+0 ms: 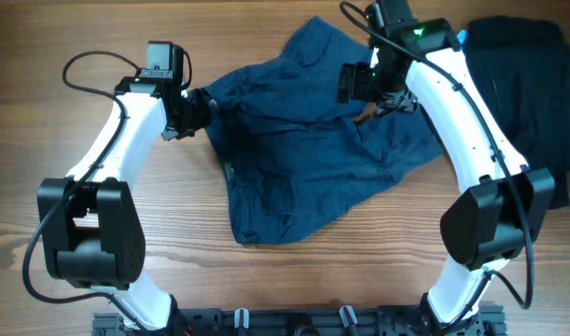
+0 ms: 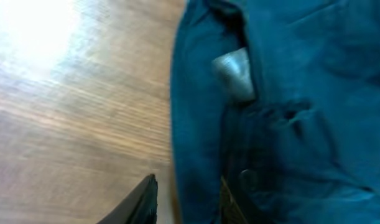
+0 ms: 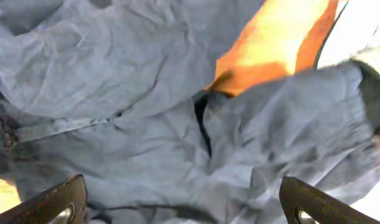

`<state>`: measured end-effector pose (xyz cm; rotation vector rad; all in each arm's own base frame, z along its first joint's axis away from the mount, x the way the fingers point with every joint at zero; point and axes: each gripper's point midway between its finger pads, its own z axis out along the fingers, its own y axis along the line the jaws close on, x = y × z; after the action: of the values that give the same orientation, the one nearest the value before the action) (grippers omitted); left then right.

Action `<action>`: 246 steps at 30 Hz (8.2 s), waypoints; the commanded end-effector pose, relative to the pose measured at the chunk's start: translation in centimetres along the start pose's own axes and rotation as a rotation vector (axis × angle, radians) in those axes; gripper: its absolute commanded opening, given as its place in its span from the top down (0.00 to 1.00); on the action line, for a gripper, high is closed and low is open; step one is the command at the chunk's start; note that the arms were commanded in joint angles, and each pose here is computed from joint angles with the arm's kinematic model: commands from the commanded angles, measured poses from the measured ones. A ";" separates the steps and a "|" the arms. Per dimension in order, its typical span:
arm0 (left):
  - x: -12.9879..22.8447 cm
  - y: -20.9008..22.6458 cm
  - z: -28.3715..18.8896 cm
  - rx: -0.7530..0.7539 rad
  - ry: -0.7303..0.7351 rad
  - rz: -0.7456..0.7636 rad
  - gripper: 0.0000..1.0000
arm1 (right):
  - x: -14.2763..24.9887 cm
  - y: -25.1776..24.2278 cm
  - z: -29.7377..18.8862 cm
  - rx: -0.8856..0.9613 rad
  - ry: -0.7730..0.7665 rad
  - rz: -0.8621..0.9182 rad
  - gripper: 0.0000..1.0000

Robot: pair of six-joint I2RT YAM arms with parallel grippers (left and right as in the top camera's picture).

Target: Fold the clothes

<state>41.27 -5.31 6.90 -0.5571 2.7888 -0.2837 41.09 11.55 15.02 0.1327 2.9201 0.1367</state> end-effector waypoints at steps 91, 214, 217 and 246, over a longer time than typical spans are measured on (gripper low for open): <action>-4.9 -5.8 7.9 0.360 -0.135 0.173 0.89 | -4.4 2.3 -0.9 -0.085 -0.184 -0.131 0.00; 11.4 2.9 0.7 0.138 0.150 0.216 0.96 | 9.1 0.6 7.2 -0.260 0.145 -0.131 0.96; 11.2 2.9 0.9 0.144 0.134 0.220 0.96 | 9.8 1.8 7.8 -0.266 0.146 -0.160 0.96; 6.1 11.8 2.0 0.134 -0.068 -0.301 0.96 | 17.3 11.0 11.8 -0.160 0.325 -0.349 0.96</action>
<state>31.77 3.32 0.10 -0.9812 2.6132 -0.4066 25.30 25.04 -0.25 -0.5290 3.2054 0.3908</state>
